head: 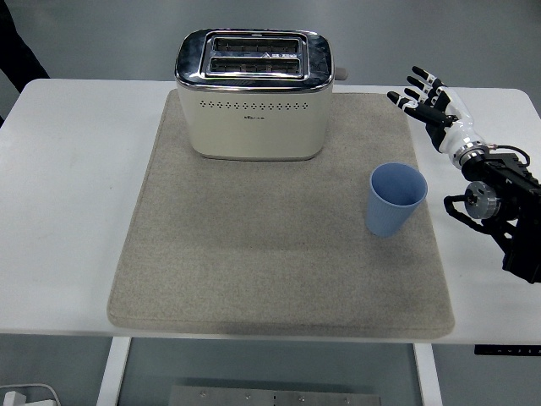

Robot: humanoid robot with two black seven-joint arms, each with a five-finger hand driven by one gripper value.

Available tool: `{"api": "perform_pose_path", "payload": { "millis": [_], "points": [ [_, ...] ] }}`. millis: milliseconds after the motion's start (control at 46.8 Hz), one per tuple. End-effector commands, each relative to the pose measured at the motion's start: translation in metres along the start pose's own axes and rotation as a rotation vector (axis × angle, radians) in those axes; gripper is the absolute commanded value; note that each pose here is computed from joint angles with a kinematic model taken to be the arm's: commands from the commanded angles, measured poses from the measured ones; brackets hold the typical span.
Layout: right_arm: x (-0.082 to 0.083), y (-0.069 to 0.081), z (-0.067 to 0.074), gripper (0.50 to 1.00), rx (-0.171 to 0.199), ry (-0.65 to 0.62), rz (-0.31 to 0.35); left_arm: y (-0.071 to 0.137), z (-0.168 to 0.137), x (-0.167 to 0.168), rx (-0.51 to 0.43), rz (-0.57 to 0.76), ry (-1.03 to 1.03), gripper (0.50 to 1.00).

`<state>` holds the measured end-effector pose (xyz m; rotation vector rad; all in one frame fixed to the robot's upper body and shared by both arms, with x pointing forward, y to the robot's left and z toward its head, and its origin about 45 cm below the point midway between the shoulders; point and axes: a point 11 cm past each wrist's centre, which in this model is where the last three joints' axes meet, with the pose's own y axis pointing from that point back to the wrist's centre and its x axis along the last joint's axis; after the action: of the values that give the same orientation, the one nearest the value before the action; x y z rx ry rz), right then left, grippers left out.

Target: Put the water cup in front of the bread machine

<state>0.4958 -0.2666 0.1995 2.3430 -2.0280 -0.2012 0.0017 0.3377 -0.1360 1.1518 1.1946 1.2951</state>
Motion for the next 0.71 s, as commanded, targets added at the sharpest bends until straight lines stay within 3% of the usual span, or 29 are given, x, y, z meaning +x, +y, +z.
{"api": "perform_pose_path", "payload": {
  "millis": [0,684],
  "points": [
    [0.0007,0.0002,0.0003,0.938,0.000,-0.002,0.002,0.0000,0.0000,0.0001,0.000,0.001,0.000,1.000],
    [0.0027,0.0003,0.0001,0.938,0.011,-0.073,0.039,0.0000,0.0000,0.0001,0.000,0.001,0.000,1.000]
  ]
}}
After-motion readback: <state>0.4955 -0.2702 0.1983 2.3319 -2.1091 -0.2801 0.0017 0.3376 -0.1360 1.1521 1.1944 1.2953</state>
